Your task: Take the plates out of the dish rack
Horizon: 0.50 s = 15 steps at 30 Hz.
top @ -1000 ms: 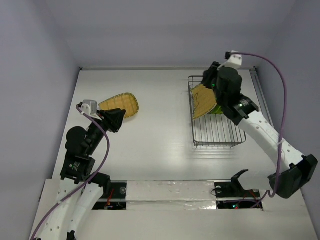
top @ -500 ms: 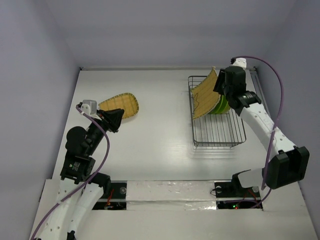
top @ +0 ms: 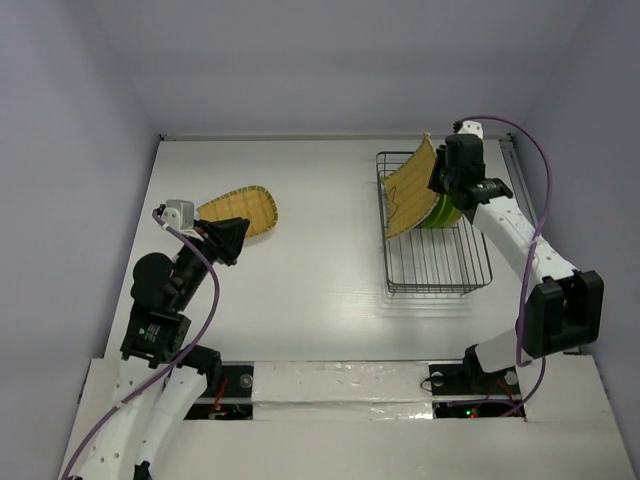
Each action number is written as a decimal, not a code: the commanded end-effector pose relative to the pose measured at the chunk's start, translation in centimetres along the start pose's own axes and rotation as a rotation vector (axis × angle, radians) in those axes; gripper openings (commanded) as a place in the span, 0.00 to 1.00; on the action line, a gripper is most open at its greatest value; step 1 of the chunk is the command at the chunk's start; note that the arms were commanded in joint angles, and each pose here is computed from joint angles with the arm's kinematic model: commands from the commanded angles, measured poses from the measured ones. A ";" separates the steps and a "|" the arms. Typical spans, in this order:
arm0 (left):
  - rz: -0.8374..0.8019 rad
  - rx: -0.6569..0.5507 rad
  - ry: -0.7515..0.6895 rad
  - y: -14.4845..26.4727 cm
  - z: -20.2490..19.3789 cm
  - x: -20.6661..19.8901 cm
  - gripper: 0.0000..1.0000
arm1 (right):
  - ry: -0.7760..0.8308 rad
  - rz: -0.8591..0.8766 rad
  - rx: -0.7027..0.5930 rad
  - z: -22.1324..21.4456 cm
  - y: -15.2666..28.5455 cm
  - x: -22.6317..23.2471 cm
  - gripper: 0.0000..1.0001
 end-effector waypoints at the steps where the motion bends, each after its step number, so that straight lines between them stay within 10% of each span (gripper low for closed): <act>1: -0.040 -0.065 -0.017 0.0 1.9 -0.8 0.16 | -0.018 0.032 -0.046 1.0 -0.1 0.3 0.28; 15: -0.041 -0.064 -0.017 -0.1 1.9 -0.8 0.16 | -0.050 0.067 -0.199 4.8 3.3 0.2 0.00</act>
Point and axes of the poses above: each gripper's point midway between its finger pads, its own y axis back along the fingers, its own x axis along the line the jaws close on, z = x × y, the point moved 9 cm from there along y, back along the fingers, and after that the axes turned 5 degrees about -y, right-handed, at the moved point
